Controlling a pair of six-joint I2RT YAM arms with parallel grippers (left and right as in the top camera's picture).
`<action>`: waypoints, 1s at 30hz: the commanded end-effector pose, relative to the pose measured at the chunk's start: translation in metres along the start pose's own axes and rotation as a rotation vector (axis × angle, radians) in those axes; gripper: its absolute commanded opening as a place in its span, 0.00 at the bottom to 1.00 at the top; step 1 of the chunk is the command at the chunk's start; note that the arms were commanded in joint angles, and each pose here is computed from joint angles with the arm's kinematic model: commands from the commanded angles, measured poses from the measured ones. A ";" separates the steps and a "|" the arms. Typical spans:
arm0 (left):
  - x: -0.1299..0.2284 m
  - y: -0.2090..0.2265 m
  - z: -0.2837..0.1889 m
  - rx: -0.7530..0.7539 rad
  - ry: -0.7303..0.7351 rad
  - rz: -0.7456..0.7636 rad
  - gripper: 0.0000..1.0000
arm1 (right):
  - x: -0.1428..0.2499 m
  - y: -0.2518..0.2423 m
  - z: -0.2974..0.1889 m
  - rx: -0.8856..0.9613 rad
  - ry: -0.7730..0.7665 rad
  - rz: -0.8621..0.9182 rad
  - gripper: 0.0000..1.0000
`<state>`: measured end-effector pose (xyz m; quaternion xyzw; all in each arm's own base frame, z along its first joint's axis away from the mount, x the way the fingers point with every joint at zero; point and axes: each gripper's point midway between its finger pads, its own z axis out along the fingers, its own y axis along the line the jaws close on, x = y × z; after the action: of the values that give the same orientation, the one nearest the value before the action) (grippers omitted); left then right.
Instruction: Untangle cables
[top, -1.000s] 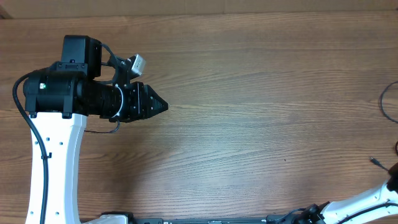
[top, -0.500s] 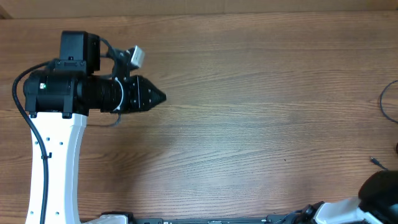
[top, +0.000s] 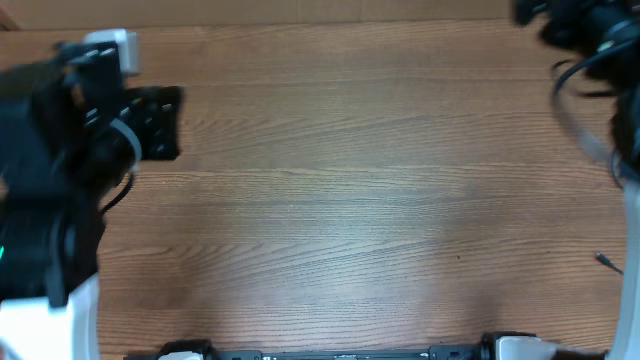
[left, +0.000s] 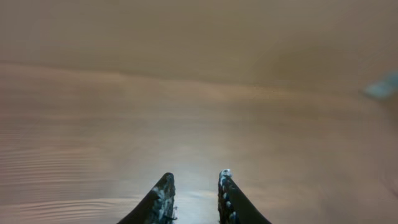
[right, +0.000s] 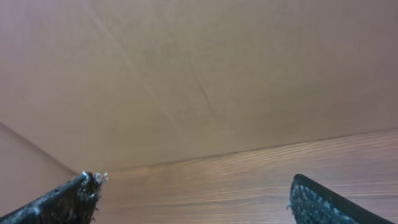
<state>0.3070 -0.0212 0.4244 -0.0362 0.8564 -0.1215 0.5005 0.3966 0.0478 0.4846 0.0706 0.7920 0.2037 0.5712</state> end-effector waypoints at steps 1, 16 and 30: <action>-0.011 0.032 -0.030 -0.220 -0.084 0.016 0.19 | -0.019 -0.009 -0.030 0.290 -0.145 -0.135 0.96; 0.071 0.066 -0.046 -0.354 -0.094 0.006 0.19 | 0.008 -0.005 -0.079 0.384 -0.219 -0.106 1.00; 0.084 0.064 -0.053 -0.327 -0.154 -0.065 1.00 | 0.033 -0.079 -0.073 0.612 -0.134 -0.101 1.00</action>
<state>0.2225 0.0331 0.3644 -0.1409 0.8235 0.0103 0.5494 0.3232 -0.0281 0.4484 0.2077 0.7769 -0.0704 0.5902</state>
